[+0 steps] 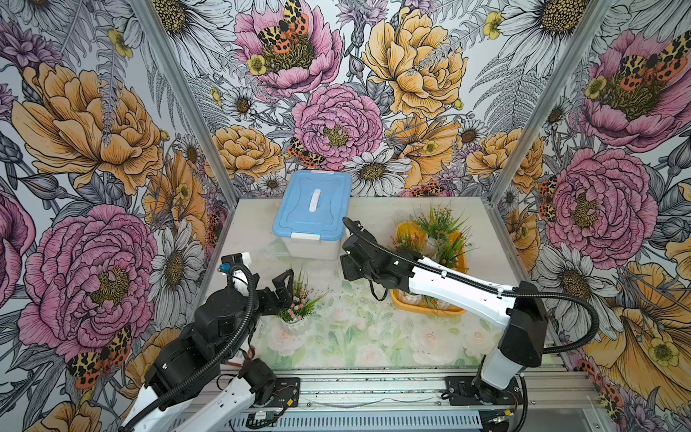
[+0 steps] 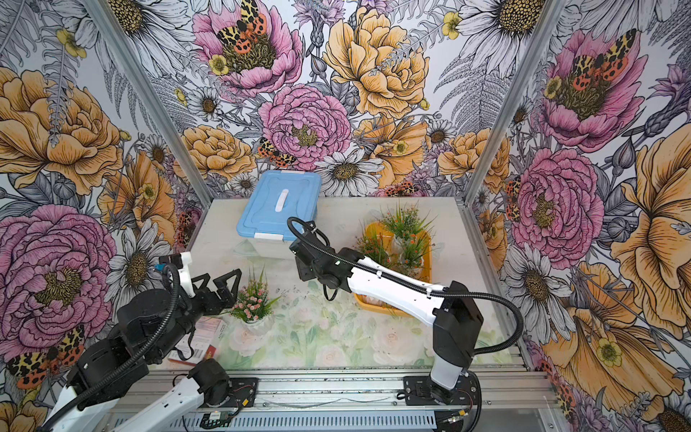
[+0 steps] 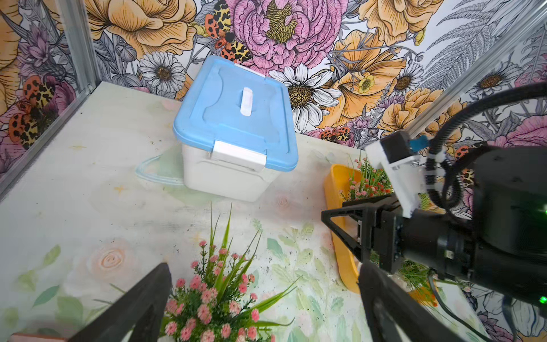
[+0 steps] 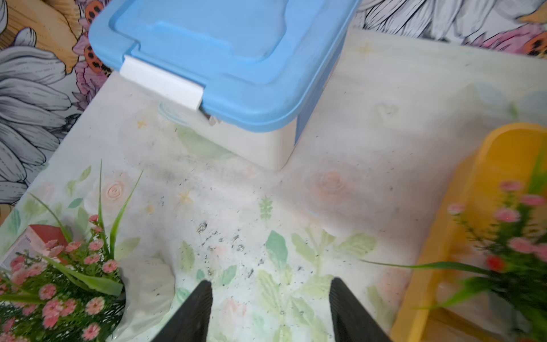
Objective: Put the potted gypsophila into the storage box
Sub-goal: Place the baby's breath potted plant at the storage box, then pick up the baby's breath potted plant from the center of the board.
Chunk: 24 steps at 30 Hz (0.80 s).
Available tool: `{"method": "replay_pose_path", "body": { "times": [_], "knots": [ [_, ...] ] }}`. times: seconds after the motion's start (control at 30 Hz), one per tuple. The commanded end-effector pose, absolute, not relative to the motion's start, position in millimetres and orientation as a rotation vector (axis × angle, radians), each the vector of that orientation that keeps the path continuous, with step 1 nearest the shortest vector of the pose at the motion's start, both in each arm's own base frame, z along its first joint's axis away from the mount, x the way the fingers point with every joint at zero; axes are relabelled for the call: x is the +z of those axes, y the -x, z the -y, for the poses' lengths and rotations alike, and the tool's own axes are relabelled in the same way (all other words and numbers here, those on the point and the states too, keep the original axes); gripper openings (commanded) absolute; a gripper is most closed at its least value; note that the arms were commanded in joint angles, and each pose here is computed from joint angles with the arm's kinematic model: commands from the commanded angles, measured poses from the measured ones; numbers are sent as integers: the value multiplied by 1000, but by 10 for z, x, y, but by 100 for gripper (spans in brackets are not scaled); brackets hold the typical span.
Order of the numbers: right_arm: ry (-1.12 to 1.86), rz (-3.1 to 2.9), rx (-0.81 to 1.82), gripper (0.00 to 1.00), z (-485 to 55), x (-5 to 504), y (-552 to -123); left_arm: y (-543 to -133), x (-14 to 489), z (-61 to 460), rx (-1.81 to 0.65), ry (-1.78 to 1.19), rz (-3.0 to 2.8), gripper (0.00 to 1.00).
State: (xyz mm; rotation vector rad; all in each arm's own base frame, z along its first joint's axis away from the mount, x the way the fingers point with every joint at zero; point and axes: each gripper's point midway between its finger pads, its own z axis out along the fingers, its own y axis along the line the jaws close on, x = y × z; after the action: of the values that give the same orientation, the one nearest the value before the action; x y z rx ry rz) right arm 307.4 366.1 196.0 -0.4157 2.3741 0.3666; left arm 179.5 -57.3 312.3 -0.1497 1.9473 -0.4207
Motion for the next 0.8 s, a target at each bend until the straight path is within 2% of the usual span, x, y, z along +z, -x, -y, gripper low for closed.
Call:
{"method": "replay_pose_path", "body": {
  "times": [0.0,0.27,0.57,0.77],
  "knots": [
    [447,-2434,500,61,-3982,1769,-3028,-1750,3038,483,-387,172,-1967,99],
    [664,-2509,537,57,-4502,1244,-2717,-1615,3038,390,-428,198,-1946,99],
    [765,-2485,598,53,-5036,1100,-2529,-1505,3026,302,-443,210,-1937,99],
    [767,-2496,569,50,-5099,984,-2429,-1489,3036,314,-455,202,-1937,99]
  ]
}}
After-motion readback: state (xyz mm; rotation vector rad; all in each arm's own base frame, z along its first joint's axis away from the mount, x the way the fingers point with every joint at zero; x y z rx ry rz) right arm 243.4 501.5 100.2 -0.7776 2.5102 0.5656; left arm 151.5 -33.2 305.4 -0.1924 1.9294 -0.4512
